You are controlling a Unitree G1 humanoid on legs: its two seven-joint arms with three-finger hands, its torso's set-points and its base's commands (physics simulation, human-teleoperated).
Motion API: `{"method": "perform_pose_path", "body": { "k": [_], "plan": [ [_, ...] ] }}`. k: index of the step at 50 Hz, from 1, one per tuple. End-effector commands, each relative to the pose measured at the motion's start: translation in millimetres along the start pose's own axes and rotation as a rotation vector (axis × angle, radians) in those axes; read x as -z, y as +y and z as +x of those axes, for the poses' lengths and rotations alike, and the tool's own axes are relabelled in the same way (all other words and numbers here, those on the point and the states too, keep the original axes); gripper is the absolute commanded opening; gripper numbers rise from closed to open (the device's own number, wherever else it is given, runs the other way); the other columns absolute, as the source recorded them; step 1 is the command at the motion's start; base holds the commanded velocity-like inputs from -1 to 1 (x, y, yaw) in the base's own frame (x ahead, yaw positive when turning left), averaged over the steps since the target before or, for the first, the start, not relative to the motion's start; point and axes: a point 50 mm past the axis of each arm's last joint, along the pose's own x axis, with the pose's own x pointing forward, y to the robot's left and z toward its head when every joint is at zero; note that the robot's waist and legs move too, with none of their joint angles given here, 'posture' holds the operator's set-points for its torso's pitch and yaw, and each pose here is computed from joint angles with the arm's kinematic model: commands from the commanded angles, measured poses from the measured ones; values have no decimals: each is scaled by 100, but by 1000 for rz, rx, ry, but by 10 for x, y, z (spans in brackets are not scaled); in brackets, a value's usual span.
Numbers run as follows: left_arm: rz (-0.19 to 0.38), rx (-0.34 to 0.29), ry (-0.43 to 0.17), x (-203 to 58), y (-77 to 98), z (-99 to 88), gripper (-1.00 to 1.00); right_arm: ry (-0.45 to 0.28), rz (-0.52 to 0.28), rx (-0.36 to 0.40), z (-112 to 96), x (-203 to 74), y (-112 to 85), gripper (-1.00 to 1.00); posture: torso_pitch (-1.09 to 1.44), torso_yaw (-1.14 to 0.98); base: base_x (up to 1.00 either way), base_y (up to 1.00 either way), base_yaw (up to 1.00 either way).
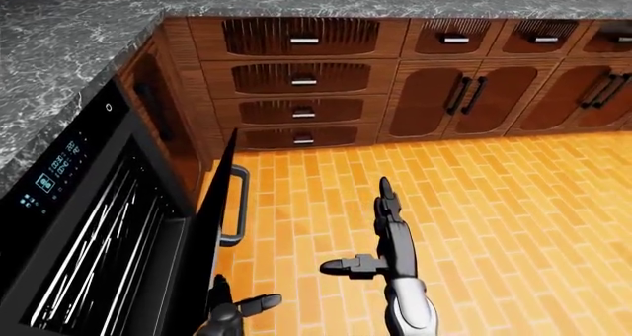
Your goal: Close the dishwasher door
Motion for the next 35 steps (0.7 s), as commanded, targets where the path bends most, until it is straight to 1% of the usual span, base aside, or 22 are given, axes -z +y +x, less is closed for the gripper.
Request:
{"method": "perform_pose_path", "body": {
  "k": [1, 2, 3, 4, 5, 9, 13, 14, 16, 21, 22, 23, 24, 28, 31, 35],
  "plan": [
    [-93, -186, -95, -278, 309, 113, 100, -88, -6, -3, 5, -172, 3, 100, 0, 0, 0, 0, 0],
    [-95, -187, -93, -278, 310, 114, 100, -88, -6, -3, 7, -170, 3, 100, 0, 0, 0, 0, 0],
    [-93, -207, -89, -279, 320, 113, 100, -87, -7, -4, 20, -160, 7, 100, 0, 0, 0, 0, 0],
    [-80, -241, -90, -280, 338, 111, 100, -87, -7, -4, 21, -158, 9, 100, 0, 0, 0, 0, 0],
    [-79, -258, -90, -282, 352, 112, 100, -87, -7, -4, 19, -162, 7, 100, 0, 0, 0, 0, 0],
    [-94, -280, -93, -300, 374, 114, 100, -87, -7, -4, 20, -161, 5, 100, 0, 0, 0, 0, 0],
    [-96, -335, -97, -311, 410, 111, 100, -86, -6, -5, 25, -156, 8, 100, 0, 0, 0, 0, 0],
    [-96, -340, -96, -311, 415, 111, 100, -86, -6, -5, 26, -157, 7, 100, 0, 0, 0, 0, 0],
    [-106, -367, -96, -323, 434, 110, 100, -86, -6, -6, 26, -154, 10, 100, 0, 0, 0, 0, 0],
    [-120, -405, -101, -348, 466, 109, 100, -85, -5, -6, 27, -154, 7, 100, 0, 0, 0, 0, 0],
    [-120, -417, -103, -349, 473, 107, 100, -85, -5, -6, 26, -155, 7, 100, 0, 0, 0, 0, 0],
    [-132, -453, -120, -358, 492, 97, 100, -86, -5, -6, 24, -157, 8, 100, 0, 0, 0, 0, 0],
    [-128, -453, -118, -359, 500, 101, 100, -85, -6, -6, 24, -158, 9, 100, 0, 0, 0, 0, 0],
    [-127, -482, -113, -347, 524, 100, 100, -86, -6, -4, 16, -163, 5, 100, 0, 0, 0, 0, 0],
    [-138, -512, -116, -344, 550, 96, 100, -85, -6, -4, 18, -158, 7, 100, 0, 0, 0, 0, 0],
    [-131, -566, -131, -346, 591, 87, 100, -84, -6, -4, 29, -152, 5, 100, 0, 0, 0, 0, 0]
  ]
}}
